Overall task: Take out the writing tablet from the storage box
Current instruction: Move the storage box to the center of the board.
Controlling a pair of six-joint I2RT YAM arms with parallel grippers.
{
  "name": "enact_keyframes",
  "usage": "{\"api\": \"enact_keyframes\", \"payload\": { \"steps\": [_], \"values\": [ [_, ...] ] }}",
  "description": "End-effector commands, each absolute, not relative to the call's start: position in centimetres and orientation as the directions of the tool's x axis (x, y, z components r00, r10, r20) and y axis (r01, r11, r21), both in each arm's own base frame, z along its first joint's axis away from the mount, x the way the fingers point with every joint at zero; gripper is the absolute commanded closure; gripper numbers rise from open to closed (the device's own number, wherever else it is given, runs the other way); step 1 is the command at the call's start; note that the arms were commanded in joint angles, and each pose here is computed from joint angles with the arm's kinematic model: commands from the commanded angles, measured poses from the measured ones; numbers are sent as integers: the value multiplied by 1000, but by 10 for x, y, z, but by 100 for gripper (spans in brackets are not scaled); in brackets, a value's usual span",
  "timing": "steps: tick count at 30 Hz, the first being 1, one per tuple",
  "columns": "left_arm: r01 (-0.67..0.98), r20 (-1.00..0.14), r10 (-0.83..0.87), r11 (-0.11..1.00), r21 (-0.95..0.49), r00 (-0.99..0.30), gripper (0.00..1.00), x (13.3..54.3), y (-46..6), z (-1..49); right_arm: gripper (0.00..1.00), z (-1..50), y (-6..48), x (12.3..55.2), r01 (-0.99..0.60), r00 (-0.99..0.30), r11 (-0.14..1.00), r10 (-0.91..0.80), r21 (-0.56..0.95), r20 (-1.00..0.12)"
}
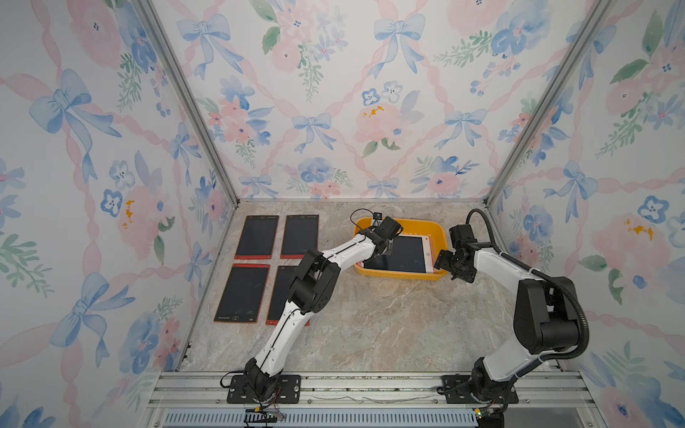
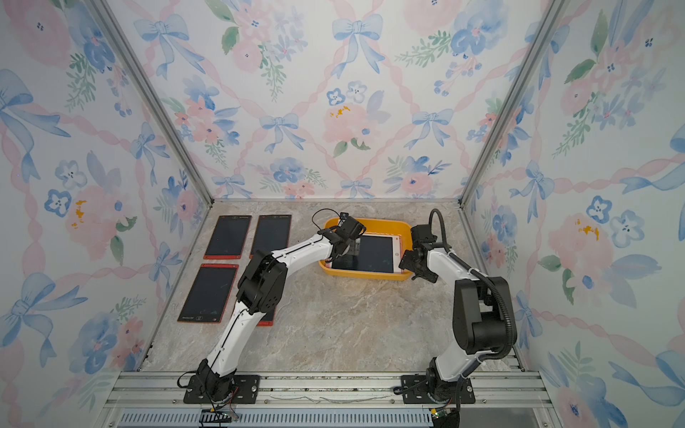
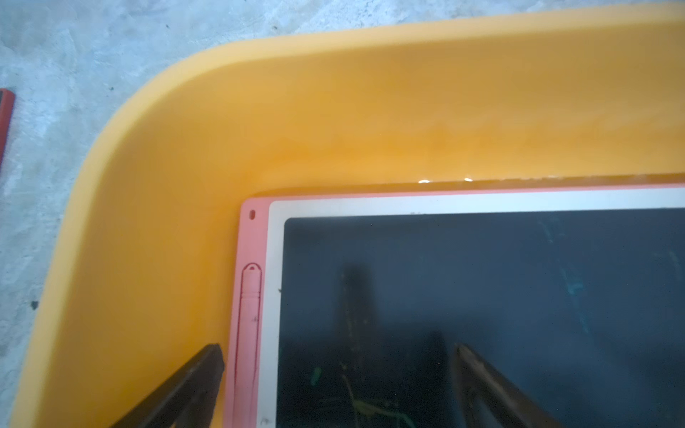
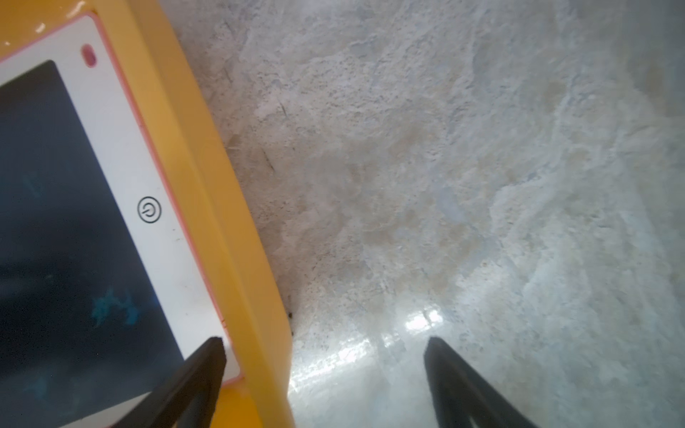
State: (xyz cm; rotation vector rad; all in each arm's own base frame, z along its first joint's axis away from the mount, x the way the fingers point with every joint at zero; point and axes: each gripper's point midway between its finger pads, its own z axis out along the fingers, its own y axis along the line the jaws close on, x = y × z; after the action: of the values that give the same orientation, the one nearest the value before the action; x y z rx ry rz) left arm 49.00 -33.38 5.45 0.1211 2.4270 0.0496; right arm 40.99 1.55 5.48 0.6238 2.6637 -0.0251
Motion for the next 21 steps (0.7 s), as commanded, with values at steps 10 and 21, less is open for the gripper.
{"api": "enact_keyframes", "payload": {
  "steps": [10, 21],
  "values": [
    [136, -526, 79, 988, -70, -847, 2, 484, -354, 22, 14, 49, 50, 430, 335, -846, 926, 377, 173, -378],
    [202, -487, 77, 957, -208, -870, 2, 478, -393, 20, 10, 70, 67, 442, 273, -820, 921, 374, 277, -433]
  ]
}}
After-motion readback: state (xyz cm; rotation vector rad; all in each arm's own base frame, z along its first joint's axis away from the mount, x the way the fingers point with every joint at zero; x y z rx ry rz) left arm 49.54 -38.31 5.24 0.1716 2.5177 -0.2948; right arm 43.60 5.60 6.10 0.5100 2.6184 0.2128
